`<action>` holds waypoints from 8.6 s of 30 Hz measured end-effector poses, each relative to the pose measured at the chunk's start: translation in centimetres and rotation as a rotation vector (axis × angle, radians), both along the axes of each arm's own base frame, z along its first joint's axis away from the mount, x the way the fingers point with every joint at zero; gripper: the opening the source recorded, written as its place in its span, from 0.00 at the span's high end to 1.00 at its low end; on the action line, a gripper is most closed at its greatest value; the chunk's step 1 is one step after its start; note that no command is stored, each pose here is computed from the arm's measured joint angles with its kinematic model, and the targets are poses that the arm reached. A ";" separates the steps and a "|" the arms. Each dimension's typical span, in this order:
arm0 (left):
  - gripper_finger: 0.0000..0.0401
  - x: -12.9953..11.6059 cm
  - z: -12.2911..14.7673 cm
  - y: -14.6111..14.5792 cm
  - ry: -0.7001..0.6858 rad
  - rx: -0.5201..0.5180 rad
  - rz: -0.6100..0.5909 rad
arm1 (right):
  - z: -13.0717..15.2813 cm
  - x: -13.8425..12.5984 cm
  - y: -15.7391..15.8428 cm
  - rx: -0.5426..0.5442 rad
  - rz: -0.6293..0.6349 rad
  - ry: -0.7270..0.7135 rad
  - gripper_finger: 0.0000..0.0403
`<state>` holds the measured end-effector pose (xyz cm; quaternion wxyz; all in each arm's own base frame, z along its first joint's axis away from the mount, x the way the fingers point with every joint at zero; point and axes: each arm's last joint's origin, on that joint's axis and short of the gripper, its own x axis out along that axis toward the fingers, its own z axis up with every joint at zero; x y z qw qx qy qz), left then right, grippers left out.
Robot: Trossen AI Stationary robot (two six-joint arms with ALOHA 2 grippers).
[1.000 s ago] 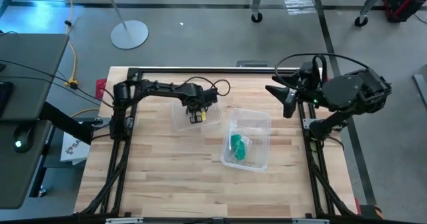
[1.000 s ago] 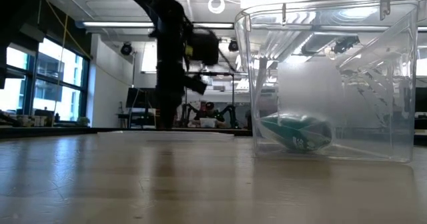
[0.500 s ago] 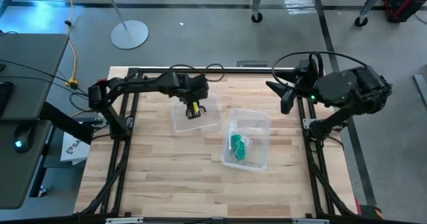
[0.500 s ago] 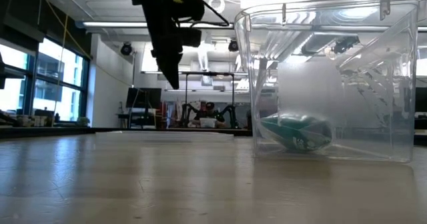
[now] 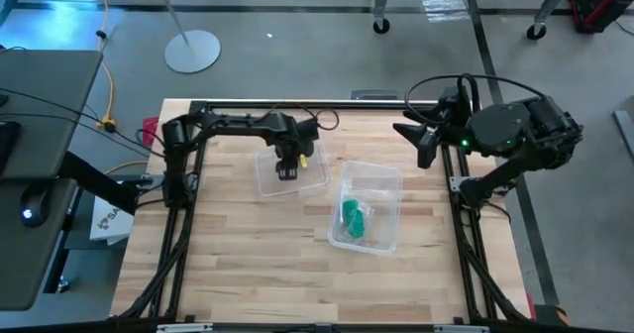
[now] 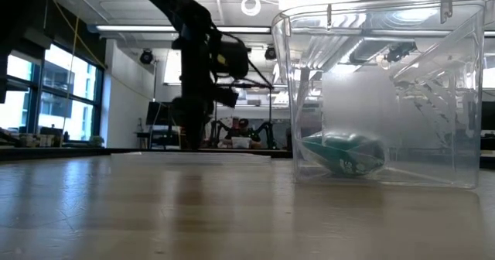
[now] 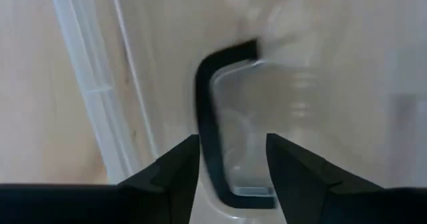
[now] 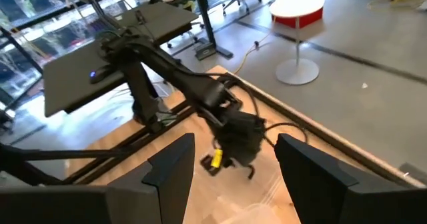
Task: Roll bandage
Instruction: Close the transparent bin
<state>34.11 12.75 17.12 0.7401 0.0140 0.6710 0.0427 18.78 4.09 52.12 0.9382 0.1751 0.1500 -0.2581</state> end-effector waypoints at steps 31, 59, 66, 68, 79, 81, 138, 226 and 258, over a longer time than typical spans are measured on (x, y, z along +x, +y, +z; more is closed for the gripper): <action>1.00 -0.4 7.3 -4.9 -0.235 0.243 0.165 | -0.2 -0.5 1.6 0.040 0.061 0.001 0.49; 1.00 -13.8 2.9 -15.6 -0.207 -0.399 0.779 | -20.1 25.3 -8.9 0.261 0.743 0.486 0.49; 1.00 -17.1 3.9 -14.4 -0.323 -0.279 1.007 | -24.6 29.8 -6.7 0.202 0.845 0.393 0.49; 1.00 -17.5 2.9 -13.5 -0.307 -0.244 1.045 | -26.3 30.7 -6.0 0.170 0.837 0.417 0.49; 1.00 -19.0 -0.9 -11.5 -0.245 -0.180 1.161 | -33.5 31.7 -1.4 0.184 0.927 0.641 0.49; 1.00 -19.1 -1.4 -11.8 -0.215 -0.245 1.188 | -34.0 30.9 -1.1 0.228 0.925 0.738 0.49; 1.00 -17.0 -2.5 -14.7 -0.191 -0.510 0.900 | -36.5 28.6 2.3 0.203 0.423 1.063 0.90; 1.00 -12.1 -5.7 -18.6 -0.496 -0.430 0.817 | -42.5 24.6 1.2 -0.888 1.139 1.006 0.65; 1.00 -13.3 -5.9 -20.6 -0.333 -0.498 0.688 | -39.9 27.1 3.9 -0.876 0.743 0.601 0.65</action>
